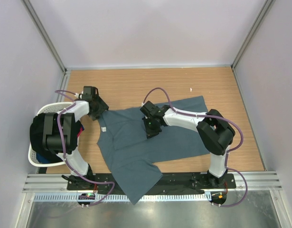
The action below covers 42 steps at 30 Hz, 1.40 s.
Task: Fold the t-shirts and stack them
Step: Fold the tshirt
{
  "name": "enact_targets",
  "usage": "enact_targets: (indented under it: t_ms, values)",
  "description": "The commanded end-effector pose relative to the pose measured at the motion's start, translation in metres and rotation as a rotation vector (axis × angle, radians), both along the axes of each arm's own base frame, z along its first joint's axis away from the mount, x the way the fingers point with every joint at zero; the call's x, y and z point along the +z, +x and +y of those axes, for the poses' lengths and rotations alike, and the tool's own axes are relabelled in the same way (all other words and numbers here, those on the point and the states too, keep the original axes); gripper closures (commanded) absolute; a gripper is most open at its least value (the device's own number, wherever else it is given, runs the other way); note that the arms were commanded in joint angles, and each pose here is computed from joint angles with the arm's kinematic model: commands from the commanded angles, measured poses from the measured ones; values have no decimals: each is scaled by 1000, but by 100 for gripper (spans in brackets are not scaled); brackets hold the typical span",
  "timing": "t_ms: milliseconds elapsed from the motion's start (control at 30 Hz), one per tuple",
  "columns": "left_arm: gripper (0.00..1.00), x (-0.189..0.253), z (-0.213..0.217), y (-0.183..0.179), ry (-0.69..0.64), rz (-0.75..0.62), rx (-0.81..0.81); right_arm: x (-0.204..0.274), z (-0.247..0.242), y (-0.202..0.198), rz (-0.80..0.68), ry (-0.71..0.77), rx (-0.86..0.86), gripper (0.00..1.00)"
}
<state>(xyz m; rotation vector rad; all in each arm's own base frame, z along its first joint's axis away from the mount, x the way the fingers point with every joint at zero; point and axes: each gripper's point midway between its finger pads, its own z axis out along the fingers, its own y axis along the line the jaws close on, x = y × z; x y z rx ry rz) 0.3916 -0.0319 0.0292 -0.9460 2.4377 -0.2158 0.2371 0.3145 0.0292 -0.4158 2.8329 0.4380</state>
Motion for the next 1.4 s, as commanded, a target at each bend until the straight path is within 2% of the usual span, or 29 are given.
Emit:
enact_targets:
  t_ms: [0, 100, 200, 433, 900, 1367]
  values:
    - [30, -12, 6, 3, 7, 17, 1, 7, 7, 5, -25, 33, -14, 87]
    - [30, -13, 7, 3, 4, 17, 3, 7, 9, 2, -16, 56, -13, 88]
    - [29, -15, 6, 3, -2, 20, 5, 8, 8, -1, -14, 61, -4, 99]
    - [29, -16, 10, 5, -1, 18, 17, 26, -4, 2, -58, 29, 19, 99]
    - [30, -17, 14, 3, 19, 27, 32, 45, -25, 8, -57, -10, 33, 99]
    - [29, -16, 13, 5, 18, 26, 14, 19, -37, -2, 27, -63, 69, 99]
